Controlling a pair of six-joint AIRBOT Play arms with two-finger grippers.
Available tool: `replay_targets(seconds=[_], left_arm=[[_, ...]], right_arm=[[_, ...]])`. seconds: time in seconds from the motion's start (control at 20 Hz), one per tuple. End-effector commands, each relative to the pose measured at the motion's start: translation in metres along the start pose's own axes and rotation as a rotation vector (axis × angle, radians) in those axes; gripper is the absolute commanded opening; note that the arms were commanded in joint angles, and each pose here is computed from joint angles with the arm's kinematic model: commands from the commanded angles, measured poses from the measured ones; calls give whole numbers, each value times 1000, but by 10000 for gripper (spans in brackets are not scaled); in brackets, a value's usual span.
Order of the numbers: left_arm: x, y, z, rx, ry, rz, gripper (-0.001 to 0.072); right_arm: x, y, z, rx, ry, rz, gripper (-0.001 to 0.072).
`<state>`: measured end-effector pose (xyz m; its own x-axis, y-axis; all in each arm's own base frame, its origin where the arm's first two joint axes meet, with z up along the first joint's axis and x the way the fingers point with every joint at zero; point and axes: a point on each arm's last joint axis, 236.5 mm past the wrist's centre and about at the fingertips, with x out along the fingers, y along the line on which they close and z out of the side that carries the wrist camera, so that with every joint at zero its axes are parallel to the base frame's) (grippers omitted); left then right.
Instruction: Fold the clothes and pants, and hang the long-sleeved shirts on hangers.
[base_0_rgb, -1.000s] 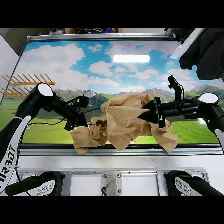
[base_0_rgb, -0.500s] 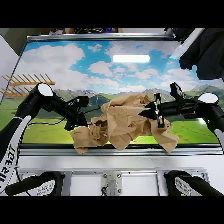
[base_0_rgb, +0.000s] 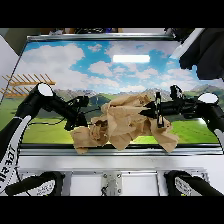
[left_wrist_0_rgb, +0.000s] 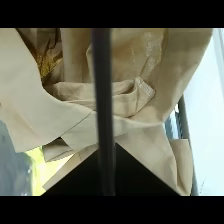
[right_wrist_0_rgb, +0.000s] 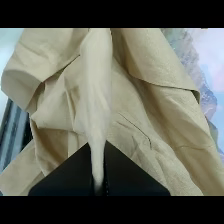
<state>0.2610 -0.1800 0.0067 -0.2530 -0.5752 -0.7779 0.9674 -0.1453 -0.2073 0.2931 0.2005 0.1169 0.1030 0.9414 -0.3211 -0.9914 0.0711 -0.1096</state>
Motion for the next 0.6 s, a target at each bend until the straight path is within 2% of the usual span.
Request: replay_targets(seconds=[0.0, 0.1, 0.15, 0.2, 0.25, 0.45, 0.55], left_arm=[[0, 0, -1, -67, 4, 1, 16], [0, 0, -1, -111, 4, -1, 17], [0, -1, -1, -132, 4, -2, 124], [0, 0, -1, -169, 4, 1, 392], [0, 4, -1, -229, 2, 18, 453], [-4, 9, -4, -328, -5, 39, 452], [-12, 13, -13, -431, -19, 59, 452]], right_arm=[[0, 0, 0, -3, 1, -2, 12], [0, 0, 0, -3, 1, -2, 12], [0, 0, 0, -3, 1, -2, 12], [0, 0, 0, -3, 1, -2, 12], [0, 0, 0, -3, 1, -2, 12], [0, -1, 0, -3, 1, -3, 12], [0, 0, 0, 0, 1, -2, 11]])
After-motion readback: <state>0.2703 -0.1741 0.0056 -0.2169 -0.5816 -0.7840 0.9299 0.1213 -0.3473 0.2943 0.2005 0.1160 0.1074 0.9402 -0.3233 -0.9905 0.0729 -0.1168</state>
